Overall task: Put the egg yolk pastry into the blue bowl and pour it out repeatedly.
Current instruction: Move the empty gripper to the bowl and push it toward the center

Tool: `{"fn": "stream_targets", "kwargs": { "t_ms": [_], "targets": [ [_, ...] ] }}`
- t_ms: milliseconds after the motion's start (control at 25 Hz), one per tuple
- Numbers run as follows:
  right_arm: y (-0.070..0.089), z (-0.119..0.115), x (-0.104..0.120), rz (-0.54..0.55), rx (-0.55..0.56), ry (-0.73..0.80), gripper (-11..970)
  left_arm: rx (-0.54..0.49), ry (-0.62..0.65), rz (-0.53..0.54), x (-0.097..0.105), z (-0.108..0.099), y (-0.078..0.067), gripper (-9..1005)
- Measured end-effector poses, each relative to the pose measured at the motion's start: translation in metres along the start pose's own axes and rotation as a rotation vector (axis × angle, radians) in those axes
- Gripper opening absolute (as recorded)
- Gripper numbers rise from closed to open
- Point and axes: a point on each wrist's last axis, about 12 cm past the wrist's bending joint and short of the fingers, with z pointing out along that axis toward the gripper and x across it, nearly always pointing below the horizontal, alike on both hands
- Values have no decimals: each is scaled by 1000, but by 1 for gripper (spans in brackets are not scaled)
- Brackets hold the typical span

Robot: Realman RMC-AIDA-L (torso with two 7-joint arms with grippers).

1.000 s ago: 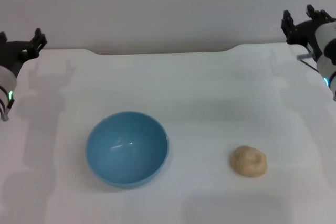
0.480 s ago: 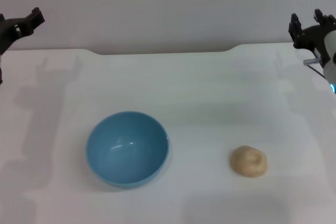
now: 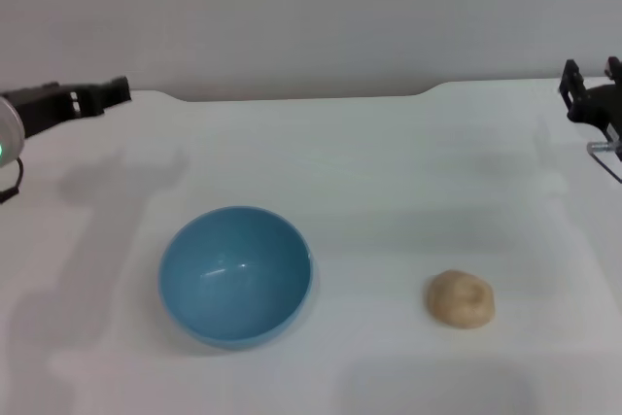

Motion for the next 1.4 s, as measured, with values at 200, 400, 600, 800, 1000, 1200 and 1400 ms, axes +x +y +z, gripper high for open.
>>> {"fn": "stream_targets", "kwargs": {
  "t_ms": [200,400,600,800,1000,1200,1400],
  "targets": [
    [4,-8,9,-19,-32,23,480,39,105,64,-3,-10,-12,874],
    [3,-15,14,-14,-38,27,480,68,226,102,-9,-24,-21,874],
    [2,-15,14,-14,-37,27,480,101,388,141,-7,-40,-31,874],
    [7,-14,13,-25,-60,25,480,124,503,137,-4,-44,-40,874],
    [9,-13,12,-27,-67,21,480,137,546,133,0,-44,-49,874],
    [9,-14,13,-26,-67,23,480,156,587,140,4,-43,-64,875],
    [10,-13,12,-26,-69,22,480,166,609,138,6,-36,-74,875]
  ]
}}
